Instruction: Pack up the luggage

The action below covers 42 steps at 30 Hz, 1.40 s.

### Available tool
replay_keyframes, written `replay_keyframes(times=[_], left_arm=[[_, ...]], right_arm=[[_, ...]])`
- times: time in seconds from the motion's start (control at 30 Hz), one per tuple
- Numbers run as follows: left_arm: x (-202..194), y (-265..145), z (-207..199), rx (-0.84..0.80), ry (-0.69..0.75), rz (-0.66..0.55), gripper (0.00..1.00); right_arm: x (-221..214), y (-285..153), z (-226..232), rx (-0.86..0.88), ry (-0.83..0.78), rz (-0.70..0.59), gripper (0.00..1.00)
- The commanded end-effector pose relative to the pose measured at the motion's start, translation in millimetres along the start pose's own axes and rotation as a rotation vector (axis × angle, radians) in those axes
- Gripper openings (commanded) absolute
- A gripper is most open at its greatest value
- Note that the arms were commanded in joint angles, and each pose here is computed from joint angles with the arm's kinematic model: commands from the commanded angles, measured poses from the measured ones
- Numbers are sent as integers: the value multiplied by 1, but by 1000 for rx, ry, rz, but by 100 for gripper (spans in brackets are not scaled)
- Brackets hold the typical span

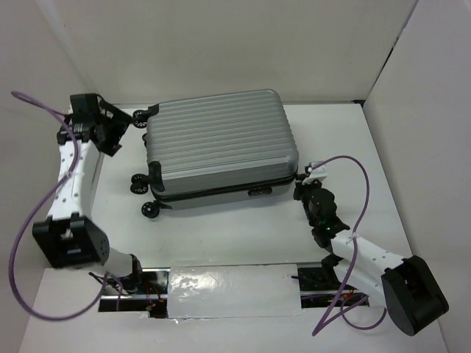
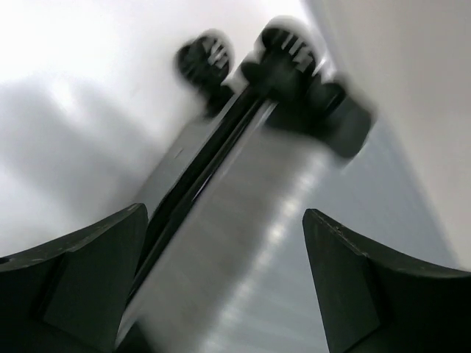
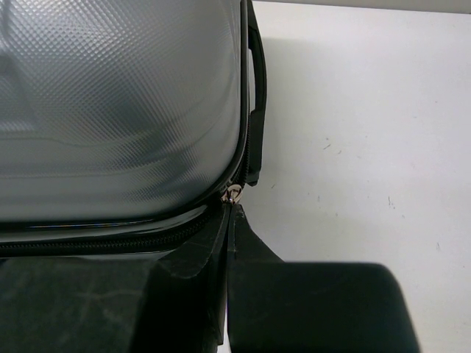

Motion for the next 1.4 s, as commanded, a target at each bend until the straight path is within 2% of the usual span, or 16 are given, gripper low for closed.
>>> replay_keyframes(times=[0.0,0.07,0.1,0.13,0.33,0.47,0.63,0.87,0.93,1.1,1.23,1.37], left_arm=[[-30,-57,36,15,57,48,100],[-58,-66,70,114,10,96,100],[-64,-87,76,80,-12,66,100],[-73,-89,86,91,-31,73,100],[-70,-137,91,40,-177,-90,100],[-87,-125,95,4,-277,6,100],[-95,-106,94,37,-324,74,100],[-108,-93,88,45,-347,118,100],[-107,-88,88,55,-358,98,100],[-110,-74,88,98,-356,84,92],[-117,-60,95,149,-345,100,79],[-121,-54,97,172,-344,123,61]], right_arm=[[32,8,13,40,47,-133,0],[31,7,15,42,51,-142,0],[31,7,15,43,61,-141,0],[28,6,15,52,60,-139,0],[25,1,17,59,62,-141,0],[27,0,15,40,66,-151,0],[29,0,15,41,70,-160,0],[27,-1,16,40,67,-151,0],[29,-2,16,41,70,-160,0],[30,-3,15,40,60,-161,0],[28,-3,13,21,58,-154,0],[30,-4,15,31,62,-162,0]])
Point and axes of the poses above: each gripper's point midway between its finger pads, its own y axis out along the fingers, its own z axis along the line the jaws close on, x = y × z, the point moved 9 cm from there along -y, back along the fingers, and after that the axes turned 3 degrees about y, right-handed, at the moved point
